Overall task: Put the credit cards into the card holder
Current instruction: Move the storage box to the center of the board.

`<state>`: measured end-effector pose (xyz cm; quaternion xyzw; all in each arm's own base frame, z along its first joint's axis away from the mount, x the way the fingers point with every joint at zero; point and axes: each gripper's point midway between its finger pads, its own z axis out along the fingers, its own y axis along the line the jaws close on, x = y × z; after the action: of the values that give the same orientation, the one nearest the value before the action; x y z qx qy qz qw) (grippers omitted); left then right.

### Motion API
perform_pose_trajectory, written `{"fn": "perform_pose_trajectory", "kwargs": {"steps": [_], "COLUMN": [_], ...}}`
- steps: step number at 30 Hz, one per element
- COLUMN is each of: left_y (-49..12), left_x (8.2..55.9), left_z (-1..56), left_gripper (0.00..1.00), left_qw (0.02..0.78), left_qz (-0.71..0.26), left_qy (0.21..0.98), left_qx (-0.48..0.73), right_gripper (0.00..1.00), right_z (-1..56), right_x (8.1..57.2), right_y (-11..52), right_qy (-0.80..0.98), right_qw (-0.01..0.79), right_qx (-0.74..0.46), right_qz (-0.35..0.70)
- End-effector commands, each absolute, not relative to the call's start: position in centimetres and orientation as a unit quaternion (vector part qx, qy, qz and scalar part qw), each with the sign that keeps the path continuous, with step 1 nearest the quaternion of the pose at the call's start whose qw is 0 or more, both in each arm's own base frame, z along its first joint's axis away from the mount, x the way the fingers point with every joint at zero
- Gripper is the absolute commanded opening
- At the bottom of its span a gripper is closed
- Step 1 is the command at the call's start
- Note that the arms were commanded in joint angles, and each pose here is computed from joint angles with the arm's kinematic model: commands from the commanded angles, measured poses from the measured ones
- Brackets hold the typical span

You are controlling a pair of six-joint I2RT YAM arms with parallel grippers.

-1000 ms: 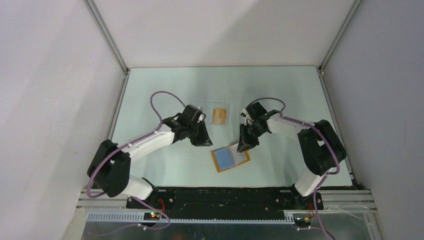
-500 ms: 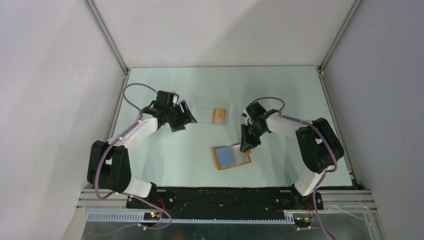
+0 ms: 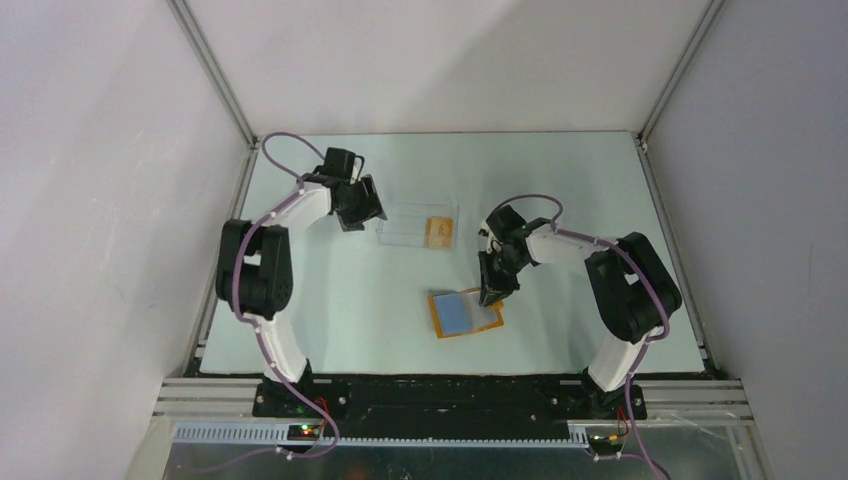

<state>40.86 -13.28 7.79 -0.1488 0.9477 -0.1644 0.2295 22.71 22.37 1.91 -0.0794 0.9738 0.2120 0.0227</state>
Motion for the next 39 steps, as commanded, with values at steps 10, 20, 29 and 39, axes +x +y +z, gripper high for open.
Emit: {"fn": "perform_pose_trajectory", "kwargs": {"steps": [10,20,29,39], "left_y": [-13.0,-11.1,-11.1,-10.3], "left_x": [40.9,36.4,32.6,31.9], "left_z": [4.9,5.8,6.4,7.4], "left_gripper": [0.3,0.0,0.0,0.29], "left_qw": [0.194,0.202,0.199,0.195], "left_qz": [-0.146,-0.117,-0.118,-0.084], "left_qy": [0.964,0.969,0.972,0.977], "left_qx": [-0.105,-0.086,-0.041,-0.009], "right_gripper": [0.17,0.17,0.17,0.18], "right_z": [2.1,2.7,3.3,4.2], "right_x": [21.8,21.4,21.1,20.7], "right_y": [23.4,23.6,23.9,24.3], "right_qy": [0.969,0.967,0.965,0.962], "right_qw": [0.015,0.014,0.017,0.02], "right_qx": [-0.106,-0.113,-0.118,-0.125], "right_qz": [0.223,0.228,0.233,0.243]}}
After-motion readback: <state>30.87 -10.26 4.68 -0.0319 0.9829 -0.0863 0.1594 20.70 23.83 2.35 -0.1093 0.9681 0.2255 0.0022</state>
